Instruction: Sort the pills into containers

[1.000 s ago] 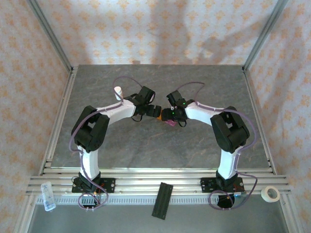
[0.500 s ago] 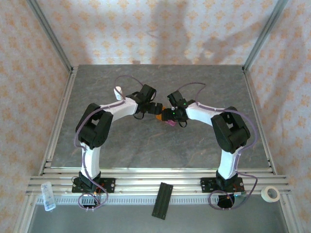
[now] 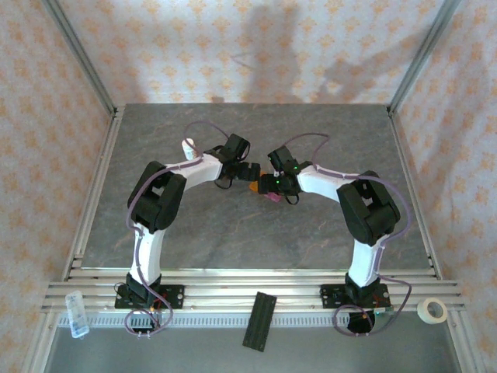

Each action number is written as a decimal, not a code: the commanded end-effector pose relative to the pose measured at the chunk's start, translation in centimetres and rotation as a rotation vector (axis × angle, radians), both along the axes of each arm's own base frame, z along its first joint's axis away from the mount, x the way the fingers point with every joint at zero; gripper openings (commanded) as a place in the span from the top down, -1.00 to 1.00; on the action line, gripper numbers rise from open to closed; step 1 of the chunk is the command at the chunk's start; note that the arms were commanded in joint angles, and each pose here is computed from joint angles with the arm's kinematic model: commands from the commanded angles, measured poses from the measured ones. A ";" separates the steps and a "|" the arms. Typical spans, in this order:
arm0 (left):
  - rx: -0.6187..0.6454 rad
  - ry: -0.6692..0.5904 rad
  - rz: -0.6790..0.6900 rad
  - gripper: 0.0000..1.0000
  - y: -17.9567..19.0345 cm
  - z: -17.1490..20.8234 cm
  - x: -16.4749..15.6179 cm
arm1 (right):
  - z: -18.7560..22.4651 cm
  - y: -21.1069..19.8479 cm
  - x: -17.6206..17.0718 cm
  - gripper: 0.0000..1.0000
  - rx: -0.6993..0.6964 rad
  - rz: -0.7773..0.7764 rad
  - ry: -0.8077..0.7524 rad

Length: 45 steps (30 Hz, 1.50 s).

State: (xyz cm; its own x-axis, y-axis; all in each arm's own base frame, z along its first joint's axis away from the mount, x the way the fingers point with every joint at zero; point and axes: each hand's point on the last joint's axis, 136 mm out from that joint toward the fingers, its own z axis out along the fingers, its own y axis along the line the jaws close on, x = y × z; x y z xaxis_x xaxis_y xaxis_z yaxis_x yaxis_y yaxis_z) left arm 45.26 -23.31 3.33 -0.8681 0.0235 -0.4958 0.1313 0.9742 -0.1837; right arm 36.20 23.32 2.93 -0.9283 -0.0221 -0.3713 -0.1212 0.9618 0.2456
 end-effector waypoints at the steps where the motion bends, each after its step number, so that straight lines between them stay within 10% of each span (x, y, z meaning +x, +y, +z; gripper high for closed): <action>1: -0.029 -0.002 -0.009 -0.99 -0.8 0.7 0.0 | -5.9 -3.6 -5.1 -0.57 -0.184 0.028 0.210; 28: -0.167 -0.130 0.026 -0.99 0.0 11.4 -2.2 | -6.0 -3.0 -5.3 -0.51 -0.233 0.253 0.226; 45: -0.193 -0.216 0.059 -0.99 3.5 15.8 -5.3 | 3.2 -1.0 -0.6 -0.58 -0.126 0.153 0.091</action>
State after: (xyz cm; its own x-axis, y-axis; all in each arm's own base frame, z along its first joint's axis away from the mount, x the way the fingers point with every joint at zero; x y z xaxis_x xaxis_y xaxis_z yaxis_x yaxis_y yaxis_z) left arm 40.60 -21.19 18.33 -0.7546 -0.1165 -0.6458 0.1501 0.9274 -0.3427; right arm 35.91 23.27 4.45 -0.9279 -0.2303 -0.2931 -0.2874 0.9428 0.1690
